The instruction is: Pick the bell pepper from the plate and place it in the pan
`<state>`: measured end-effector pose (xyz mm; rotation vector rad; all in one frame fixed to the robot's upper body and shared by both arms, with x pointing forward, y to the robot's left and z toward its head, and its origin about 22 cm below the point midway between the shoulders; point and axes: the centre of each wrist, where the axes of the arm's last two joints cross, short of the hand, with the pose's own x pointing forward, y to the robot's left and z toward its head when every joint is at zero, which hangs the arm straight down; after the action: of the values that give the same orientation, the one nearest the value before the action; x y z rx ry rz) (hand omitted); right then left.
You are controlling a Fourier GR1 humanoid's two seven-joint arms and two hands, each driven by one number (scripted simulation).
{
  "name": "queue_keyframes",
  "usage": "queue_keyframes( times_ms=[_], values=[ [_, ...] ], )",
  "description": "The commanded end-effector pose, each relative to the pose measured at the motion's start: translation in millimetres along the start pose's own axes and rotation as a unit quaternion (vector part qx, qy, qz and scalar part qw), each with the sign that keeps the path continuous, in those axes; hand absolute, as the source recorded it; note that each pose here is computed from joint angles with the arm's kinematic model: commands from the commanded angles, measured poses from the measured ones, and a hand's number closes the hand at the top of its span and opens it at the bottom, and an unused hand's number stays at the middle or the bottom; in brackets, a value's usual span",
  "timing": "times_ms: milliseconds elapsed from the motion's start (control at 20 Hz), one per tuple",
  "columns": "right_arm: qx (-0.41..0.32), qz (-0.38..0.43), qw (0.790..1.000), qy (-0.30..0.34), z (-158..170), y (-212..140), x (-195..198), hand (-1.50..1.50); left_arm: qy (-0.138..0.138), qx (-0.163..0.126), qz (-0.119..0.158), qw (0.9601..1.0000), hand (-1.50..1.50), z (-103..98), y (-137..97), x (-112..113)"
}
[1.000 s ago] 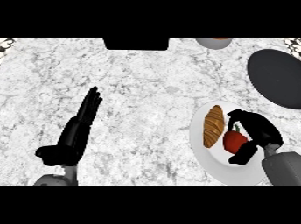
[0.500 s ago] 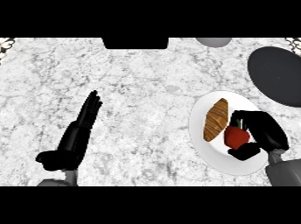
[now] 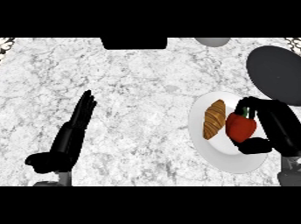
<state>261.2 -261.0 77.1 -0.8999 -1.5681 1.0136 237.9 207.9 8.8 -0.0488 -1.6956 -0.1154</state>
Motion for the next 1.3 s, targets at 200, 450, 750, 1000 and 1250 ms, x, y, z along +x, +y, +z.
queue_keyframes(
  times_ms=[200, 450, 750, 1000, 1250],
  values=[
    [-0.093, -0.103, 0.989, 0.041, 1, -54, -19, 1.5, -0.005, 0.0, -0.002, 1.0, 0.0, -11, -4, 0],
    [-0.13, -0.154, 0.975, 0.092, -23, -63, -48, 1.5, 0.002, -0.002, 0.006, 1.0, 0.0, -8, -13, -3],
    [-0.165, -0.142, 0.967, 0.13, -56, -54, -94, 1.5, -0.002, -0.018, 0.005, 0.9998, 0.0, -9, 18, -2],
    [-0.226, -0.06, 0.962, 0.138, -61, -54, -145, 1.5, -0.007, -0.014, 0.011, 0.9998, 0.0, -14, -8, 9],
    [-0.299, -0.084, 0.938, 0.156, -71, -49, -170, 1.5, -0.013, -0.031, 0.001, 0.9994, 0.0, -15, -18, 2]
  ],
)
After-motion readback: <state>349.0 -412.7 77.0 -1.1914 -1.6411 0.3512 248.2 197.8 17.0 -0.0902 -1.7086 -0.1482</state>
